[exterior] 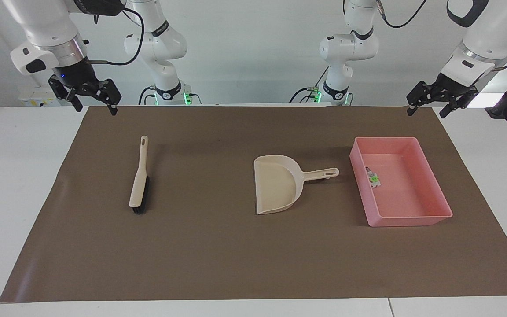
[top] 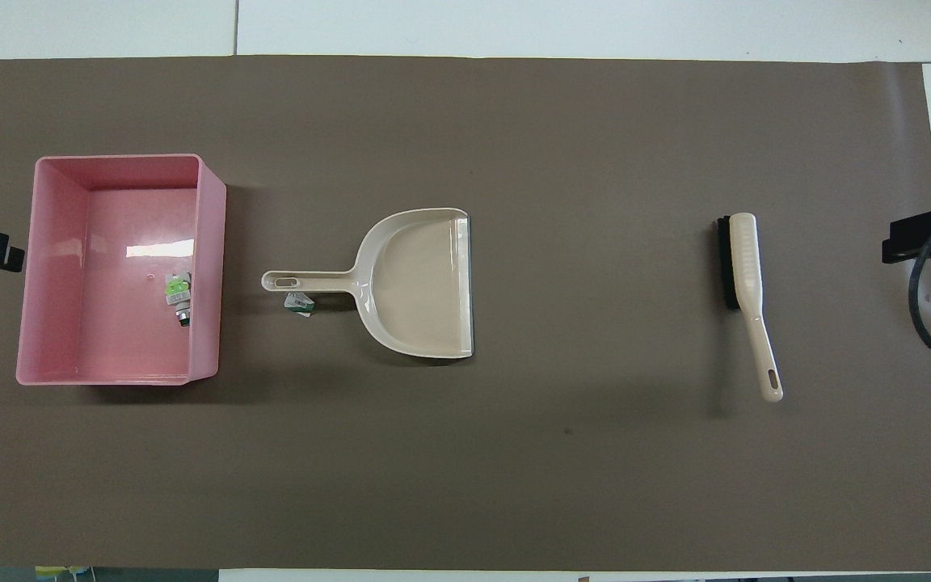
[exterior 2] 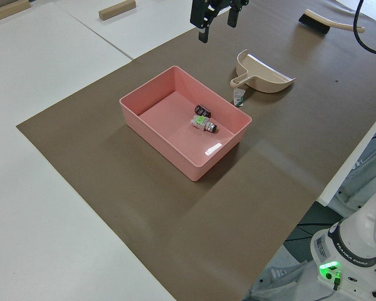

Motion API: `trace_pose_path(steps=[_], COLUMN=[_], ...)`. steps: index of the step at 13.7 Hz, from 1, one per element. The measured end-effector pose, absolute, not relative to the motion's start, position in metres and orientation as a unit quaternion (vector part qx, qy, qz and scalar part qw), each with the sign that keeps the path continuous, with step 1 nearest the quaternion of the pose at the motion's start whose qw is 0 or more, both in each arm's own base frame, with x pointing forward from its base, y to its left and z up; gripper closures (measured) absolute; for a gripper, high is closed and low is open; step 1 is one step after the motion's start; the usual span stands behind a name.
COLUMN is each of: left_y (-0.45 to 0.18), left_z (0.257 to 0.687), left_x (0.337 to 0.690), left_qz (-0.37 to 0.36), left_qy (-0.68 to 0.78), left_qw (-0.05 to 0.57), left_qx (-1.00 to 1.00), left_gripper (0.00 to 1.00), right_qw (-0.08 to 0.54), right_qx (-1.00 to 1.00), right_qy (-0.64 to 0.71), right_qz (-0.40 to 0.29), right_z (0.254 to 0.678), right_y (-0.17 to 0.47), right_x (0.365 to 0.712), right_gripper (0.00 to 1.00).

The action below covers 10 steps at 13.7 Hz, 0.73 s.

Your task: Clean e-waste and dump in bin

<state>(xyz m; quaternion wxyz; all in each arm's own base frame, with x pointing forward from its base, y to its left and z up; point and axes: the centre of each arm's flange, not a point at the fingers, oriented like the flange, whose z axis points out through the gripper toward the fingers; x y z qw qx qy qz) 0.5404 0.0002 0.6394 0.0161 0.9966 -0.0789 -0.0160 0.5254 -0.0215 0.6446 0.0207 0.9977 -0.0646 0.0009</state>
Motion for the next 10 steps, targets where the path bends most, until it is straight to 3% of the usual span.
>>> trace_pose_path(steps=[10], left_y=[-0.0009], left_z=[0.6379], left_x=[0.5403], left_qz=[-0.018], left_qy=[-0.08], left_qw=[0.016], left_qx=[0.997], left_gripper=[0.0], right_qw=[0.021], right_qx=[0.998], right_qy=[-0.066], right_qz=[0.001], right_z=[0.6446], right_y=[-0.0218], right_x=[0.5254], right_gripper=[0.0])
